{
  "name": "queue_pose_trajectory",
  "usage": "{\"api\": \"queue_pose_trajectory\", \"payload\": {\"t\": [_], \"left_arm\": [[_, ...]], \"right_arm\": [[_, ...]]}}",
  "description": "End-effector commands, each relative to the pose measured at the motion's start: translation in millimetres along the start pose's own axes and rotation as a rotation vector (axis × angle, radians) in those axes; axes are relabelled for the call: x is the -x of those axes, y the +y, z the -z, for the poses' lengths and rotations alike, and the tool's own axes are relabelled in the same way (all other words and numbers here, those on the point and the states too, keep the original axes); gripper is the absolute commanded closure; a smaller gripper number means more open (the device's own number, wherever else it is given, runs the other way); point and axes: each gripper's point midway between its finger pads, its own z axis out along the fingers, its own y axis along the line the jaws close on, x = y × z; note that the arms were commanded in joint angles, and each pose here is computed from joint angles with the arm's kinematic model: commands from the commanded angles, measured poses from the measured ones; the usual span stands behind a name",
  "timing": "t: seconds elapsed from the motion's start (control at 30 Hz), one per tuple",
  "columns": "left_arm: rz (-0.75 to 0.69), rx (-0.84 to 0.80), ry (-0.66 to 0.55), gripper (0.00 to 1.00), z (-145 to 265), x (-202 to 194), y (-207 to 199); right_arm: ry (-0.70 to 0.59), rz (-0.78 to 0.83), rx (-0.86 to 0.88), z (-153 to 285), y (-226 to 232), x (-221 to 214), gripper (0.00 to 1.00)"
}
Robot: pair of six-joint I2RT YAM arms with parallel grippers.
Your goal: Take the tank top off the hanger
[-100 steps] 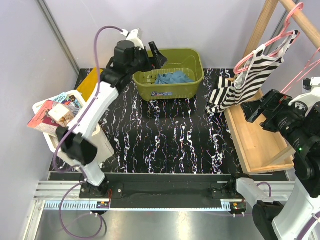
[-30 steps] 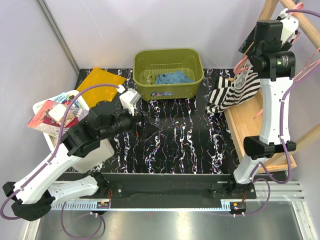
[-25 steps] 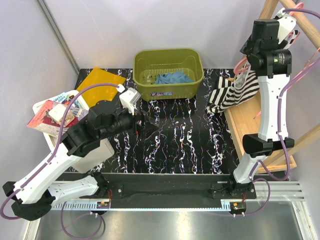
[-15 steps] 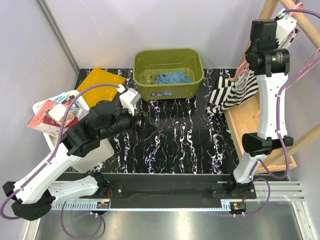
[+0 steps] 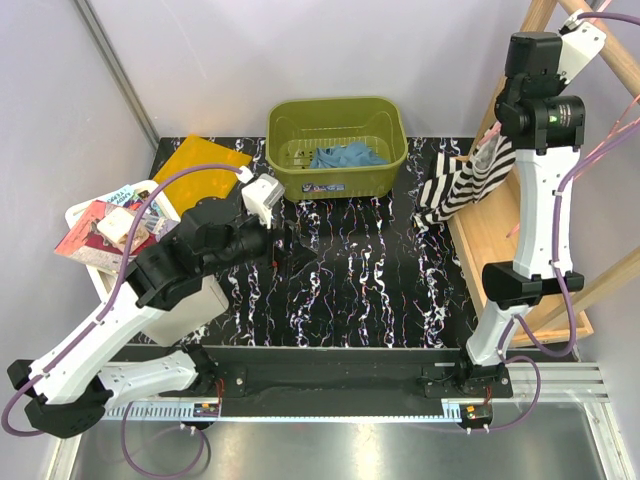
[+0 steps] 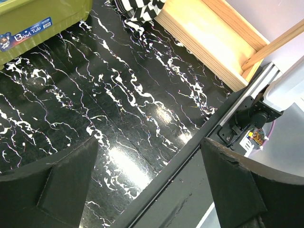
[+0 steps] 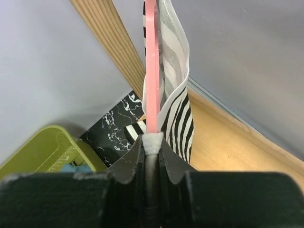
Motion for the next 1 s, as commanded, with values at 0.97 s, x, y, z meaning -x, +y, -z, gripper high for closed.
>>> {"api": "queue_pose_trajectory", "payload": {"t": [0.97], "left_arm": [[0.02, -0.096, -0.031, 0.07, -2, 21, -23]], "right_arm": [[0.207, -0.015, 0.522, 123, 6, -23, 1.0]]}}
